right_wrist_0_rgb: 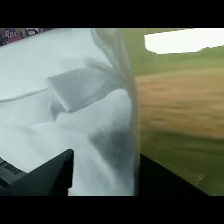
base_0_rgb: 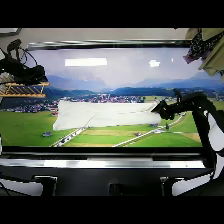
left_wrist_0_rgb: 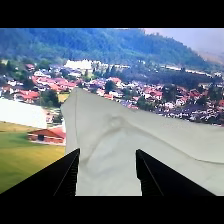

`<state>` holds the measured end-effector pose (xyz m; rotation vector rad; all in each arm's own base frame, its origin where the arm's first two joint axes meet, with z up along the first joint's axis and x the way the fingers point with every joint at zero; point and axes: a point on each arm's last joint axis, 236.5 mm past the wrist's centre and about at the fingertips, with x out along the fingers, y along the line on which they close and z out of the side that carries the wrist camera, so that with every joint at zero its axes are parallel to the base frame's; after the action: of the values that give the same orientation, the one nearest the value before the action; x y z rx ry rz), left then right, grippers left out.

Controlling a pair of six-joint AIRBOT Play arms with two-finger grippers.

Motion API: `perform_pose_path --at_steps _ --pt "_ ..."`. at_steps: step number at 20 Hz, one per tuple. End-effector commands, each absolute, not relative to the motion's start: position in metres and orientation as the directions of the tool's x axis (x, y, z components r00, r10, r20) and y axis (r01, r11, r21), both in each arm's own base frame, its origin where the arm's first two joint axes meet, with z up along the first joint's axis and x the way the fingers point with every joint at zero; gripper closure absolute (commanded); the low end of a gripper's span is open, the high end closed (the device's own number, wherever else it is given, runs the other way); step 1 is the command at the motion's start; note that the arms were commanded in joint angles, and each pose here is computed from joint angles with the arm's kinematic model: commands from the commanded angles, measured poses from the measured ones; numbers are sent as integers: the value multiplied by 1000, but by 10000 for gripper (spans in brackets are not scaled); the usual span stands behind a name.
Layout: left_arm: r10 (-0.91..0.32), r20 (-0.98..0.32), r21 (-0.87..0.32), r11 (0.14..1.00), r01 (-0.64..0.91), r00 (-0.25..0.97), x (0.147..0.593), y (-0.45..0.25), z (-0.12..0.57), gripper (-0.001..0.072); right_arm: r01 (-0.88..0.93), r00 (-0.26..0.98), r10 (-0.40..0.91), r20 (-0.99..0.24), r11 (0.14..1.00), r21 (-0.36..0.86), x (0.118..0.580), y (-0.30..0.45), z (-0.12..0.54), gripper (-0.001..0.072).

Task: Fold the clothes and pants, and hang the long-sleeved shirts on hangers.

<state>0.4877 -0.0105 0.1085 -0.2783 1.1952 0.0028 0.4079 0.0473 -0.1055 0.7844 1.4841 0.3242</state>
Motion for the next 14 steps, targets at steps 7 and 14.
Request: perform_pose_path --at_steps 7,14 --pt "-254 -925 -298 947 -122 282 477 -44 86 692 240 122 555 -823 788 567 406 53 -72 672" --pt "-610 -773 -629 772 -88 173 458 -235 -5 692 251 301 408 -862 838 485 401 6 40 672"
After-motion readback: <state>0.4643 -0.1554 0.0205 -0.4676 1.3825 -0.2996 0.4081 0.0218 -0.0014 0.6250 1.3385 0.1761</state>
